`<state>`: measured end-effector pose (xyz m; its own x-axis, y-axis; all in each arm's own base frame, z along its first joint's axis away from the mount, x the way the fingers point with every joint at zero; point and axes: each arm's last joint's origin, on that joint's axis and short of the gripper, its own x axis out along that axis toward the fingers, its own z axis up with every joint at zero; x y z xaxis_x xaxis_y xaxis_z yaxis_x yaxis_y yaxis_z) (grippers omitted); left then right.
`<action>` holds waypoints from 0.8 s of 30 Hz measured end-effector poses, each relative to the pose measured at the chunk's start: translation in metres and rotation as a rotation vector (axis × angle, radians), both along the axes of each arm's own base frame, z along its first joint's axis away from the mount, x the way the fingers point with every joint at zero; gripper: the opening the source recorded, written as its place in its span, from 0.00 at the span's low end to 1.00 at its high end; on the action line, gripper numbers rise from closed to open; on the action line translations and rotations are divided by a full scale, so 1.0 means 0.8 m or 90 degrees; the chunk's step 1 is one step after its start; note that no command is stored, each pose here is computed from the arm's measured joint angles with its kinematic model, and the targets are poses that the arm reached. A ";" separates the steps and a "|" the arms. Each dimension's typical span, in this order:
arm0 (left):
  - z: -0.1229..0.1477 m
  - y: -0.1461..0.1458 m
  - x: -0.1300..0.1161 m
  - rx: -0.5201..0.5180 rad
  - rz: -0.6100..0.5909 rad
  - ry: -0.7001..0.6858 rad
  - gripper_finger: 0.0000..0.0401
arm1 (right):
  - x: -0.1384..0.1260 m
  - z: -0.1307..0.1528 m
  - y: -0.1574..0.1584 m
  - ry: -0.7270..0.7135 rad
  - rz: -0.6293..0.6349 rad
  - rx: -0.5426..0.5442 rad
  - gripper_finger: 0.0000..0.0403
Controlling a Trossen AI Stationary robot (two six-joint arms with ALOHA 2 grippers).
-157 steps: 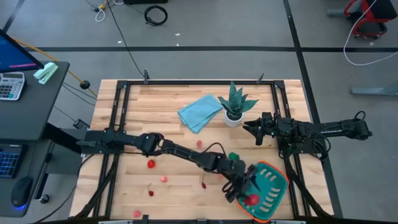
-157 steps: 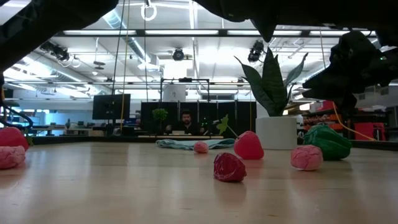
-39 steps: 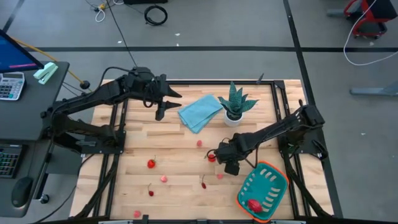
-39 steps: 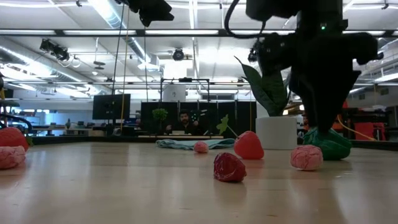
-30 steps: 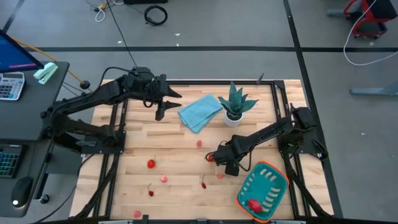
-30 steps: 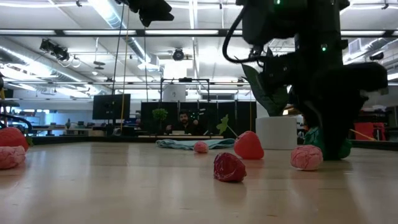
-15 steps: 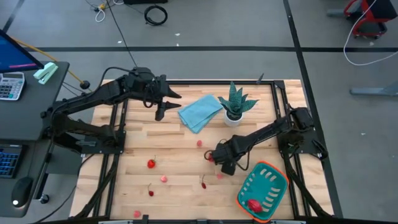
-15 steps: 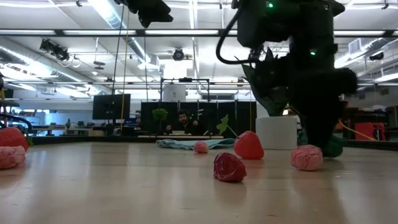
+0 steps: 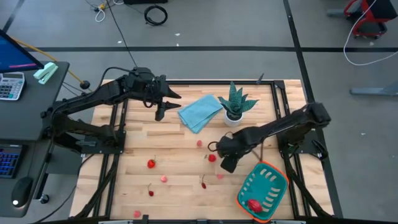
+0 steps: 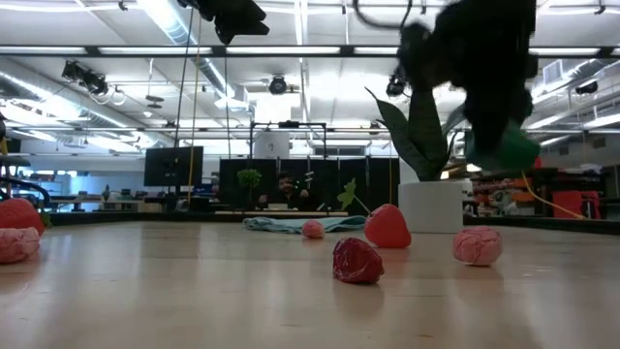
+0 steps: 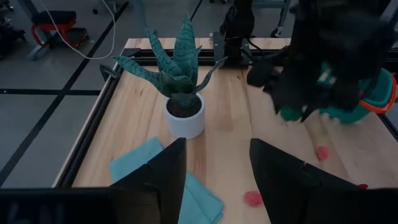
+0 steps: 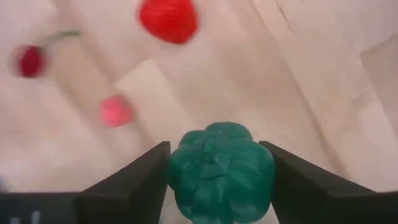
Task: Pick and placing Produce into tupperware
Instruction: Put the bell pepper into the basket
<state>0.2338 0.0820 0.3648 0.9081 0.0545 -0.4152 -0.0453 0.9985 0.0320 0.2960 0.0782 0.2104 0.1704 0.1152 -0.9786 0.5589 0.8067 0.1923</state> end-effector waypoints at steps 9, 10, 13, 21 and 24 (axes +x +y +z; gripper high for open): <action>0.000 0.000 0.000 0.000 0.000 0.001 0.45 | -0.063 0.084 0.021 -0.057 -0.130 0.133 0.57; 0.000 0.000 0.000 0.000 0.000 0.001 0.45 | -0.071 0.089 0.026 -0.052 -0.144 0.147 0.57; 0.000 0.000 0.000 -0.001 0.000 0.003 0.46 | -0.093 0.100 0.048 -0.038 -0.169 0.178 0.58; -0.007 -0.001 -0.003 -0.014 0.000 0.038 0.45 | -0.119 0.073 0.118 0.045 -0.216 0.144 0.59; -0.008 -0.001 -0.004 -0.017 0.000 0.045 0.45 | -0.116 0.047 0.139 0.084 -0.215 0.105 0.59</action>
<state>0.2307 0.0808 0.3584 0.8762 0.0422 -0.4801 -0.0436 0.9990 0.0082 0.2032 0.1893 0.2482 0.1002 0.2315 -0.9677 0.8162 0.5371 0.2130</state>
